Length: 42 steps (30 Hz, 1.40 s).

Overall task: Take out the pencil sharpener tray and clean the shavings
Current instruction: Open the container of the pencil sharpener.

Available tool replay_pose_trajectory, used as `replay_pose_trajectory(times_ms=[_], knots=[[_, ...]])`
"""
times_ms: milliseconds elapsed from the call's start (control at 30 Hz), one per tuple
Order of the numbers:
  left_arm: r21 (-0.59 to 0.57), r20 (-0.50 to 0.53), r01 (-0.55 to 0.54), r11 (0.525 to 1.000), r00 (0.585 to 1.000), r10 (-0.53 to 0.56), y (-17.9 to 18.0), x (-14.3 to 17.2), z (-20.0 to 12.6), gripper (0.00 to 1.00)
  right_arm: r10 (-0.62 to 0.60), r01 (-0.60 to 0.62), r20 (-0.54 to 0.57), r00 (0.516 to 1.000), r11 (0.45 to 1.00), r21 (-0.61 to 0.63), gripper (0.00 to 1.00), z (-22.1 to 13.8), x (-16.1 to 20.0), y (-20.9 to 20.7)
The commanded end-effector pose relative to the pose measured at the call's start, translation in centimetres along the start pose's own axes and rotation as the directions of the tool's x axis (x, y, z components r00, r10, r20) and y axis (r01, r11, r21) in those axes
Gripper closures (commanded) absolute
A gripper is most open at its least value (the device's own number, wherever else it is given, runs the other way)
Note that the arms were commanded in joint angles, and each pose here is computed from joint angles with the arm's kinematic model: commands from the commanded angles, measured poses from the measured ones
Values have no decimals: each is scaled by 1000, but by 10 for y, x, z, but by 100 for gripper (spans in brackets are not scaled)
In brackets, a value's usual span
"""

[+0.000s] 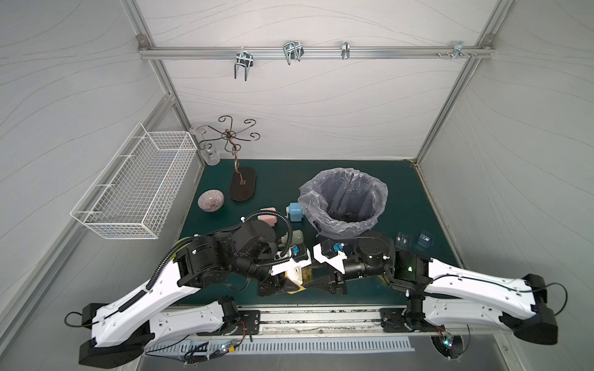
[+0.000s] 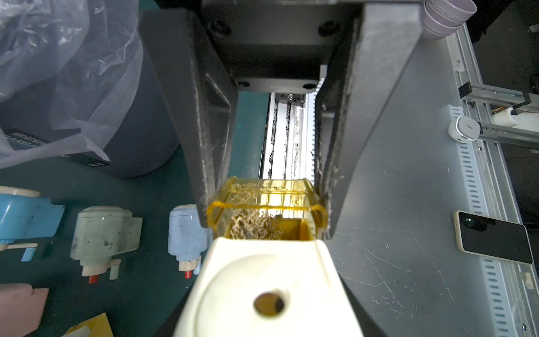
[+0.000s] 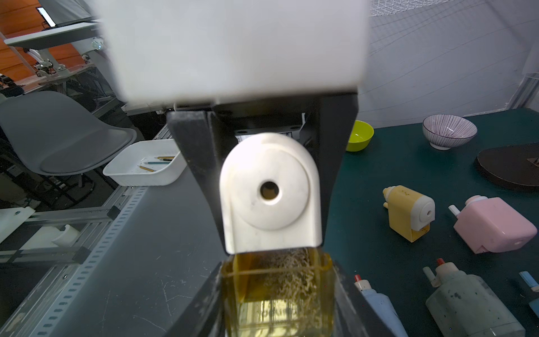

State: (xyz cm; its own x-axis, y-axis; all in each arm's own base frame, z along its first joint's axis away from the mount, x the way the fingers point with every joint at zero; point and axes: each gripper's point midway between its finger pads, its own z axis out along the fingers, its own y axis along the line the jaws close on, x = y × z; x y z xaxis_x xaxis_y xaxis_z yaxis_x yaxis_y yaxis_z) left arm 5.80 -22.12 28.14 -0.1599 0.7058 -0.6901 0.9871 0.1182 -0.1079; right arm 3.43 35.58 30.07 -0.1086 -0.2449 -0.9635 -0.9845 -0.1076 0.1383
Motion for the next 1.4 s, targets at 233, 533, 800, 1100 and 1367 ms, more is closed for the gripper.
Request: replay_pose_trajectory(times_ms=[233,533,800,1100,1367], knots=[[36,-160,42,998,986,-36,-9,37,0,100,24,-24,4,1000,998,64,100,-20,-1,-10],[38,-219,45,998,975,-36,-9,45,5,100,20,-21,10,1000,995,94,100,-28,-2,-15],[31,-226,48,998,973,-40,-9,48,3,100,16,-19,26,1000,993,119,100,-36,-3,-18],[10,-161,18,1000,987,-16,-8,37,-3,100,18,-22,31,999,990,137,100,-44,-2,-17],[-19,-91,-4,1000,996,2,-7,29,-12,100,5,-11,37,999,986,167,100,-53,-5,-19]])
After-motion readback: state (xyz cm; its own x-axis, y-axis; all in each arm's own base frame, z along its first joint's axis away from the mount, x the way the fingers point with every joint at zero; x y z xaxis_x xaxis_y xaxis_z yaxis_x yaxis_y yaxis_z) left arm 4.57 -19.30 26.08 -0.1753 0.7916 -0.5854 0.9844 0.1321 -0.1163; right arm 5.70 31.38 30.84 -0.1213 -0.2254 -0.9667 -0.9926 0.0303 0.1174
